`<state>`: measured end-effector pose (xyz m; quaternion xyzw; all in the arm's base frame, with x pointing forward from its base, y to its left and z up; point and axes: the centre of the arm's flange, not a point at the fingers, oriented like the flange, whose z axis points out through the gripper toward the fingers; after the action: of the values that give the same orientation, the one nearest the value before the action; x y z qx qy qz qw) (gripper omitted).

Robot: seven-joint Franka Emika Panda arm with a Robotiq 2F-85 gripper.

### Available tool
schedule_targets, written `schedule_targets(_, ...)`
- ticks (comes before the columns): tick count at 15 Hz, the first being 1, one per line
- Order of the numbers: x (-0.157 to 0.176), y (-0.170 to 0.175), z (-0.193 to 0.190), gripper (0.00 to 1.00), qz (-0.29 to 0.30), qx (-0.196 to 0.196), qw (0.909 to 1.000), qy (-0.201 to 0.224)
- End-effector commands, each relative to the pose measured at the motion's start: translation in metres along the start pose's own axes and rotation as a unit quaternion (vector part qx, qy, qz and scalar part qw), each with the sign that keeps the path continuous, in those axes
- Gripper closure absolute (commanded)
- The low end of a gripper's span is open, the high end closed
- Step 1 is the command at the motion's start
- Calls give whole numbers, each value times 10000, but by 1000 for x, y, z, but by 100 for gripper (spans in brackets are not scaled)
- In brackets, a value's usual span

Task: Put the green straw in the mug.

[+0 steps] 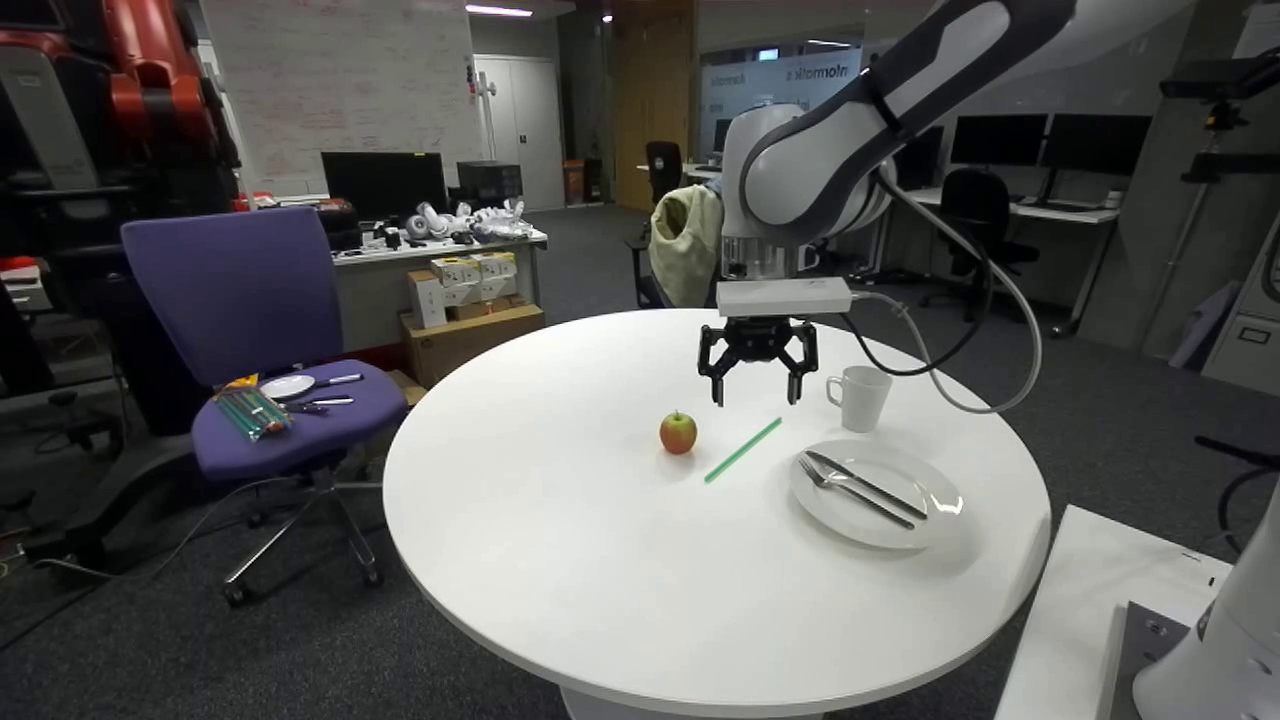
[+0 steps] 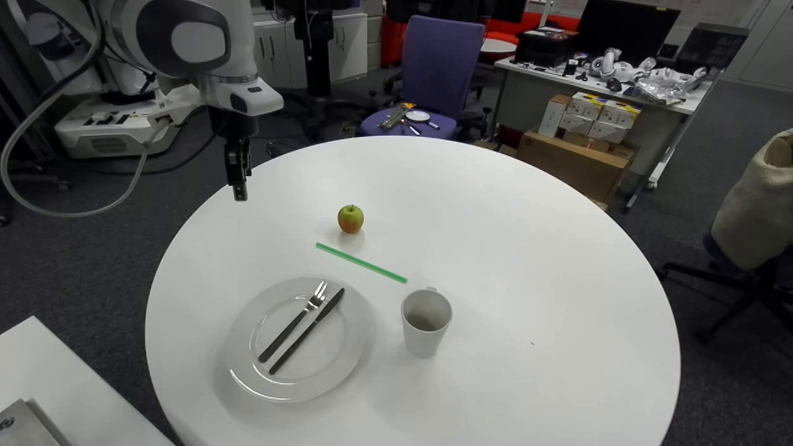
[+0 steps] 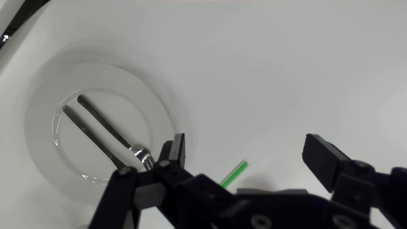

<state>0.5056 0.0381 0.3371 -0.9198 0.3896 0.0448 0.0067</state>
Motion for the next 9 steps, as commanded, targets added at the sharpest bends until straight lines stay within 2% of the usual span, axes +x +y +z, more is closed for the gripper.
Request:
schedule_targets(1, 0, 0, 0, 0, 1, 1, 10000, -1)
schedule_targets(3, 8, -4, 3, 0, 475, 68, 9988, 104)
schedule_targets(5, 20, -5, 4, 0, 1090, 297, 9934, 208)
schedule_targets(9, 49, -1, 16, 0, 2080, 575, 9749, 544)
